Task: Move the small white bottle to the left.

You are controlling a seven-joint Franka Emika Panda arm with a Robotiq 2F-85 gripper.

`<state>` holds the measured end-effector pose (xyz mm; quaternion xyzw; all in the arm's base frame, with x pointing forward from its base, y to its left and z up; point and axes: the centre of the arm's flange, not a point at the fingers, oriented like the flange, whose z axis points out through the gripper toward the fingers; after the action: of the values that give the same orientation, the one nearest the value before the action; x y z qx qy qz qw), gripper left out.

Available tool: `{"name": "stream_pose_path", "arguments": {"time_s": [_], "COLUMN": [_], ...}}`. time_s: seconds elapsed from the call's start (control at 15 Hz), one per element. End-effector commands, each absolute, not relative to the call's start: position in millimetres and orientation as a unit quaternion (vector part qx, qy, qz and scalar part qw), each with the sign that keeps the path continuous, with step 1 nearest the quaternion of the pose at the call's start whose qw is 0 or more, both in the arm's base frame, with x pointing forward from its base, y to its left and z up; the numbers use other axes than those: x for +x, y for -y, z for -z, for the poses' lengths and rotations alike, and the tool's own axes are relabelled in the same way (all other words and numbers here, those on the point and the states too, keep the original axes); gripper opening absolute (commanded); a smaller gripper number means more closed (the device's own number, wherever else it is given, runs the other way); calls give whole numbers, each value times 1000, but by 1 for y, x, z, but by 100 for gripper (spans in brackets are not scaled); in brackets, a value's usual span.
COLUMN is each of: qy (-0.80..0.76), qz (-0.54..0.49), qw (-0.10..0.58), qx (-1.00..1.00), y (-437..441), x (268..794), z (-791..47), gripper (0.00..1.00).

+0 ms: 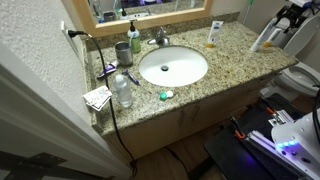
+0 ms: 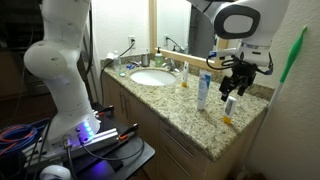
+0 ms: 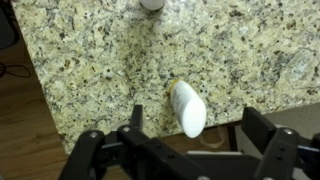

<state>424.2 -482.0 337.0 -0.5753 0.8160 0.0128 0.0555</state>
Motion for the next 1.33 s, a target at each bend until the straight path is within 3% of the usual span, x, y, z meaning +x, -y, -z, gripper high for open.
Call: {"name": "stream_pose_path", "arguments": {"time_s": [0.0,0.6,0.73,1.27], "qy": [-817,-833,-832,-833], "qz": [-24,-29,-24,-7], "qw": [53,33,36,32], "qx": [-574,-551,-553,-552], "y": [482,487,488,491], "x": [432,428,427,426], "z": [-318,-301,-304,-308], "gripper": [100,100,74,18]}}
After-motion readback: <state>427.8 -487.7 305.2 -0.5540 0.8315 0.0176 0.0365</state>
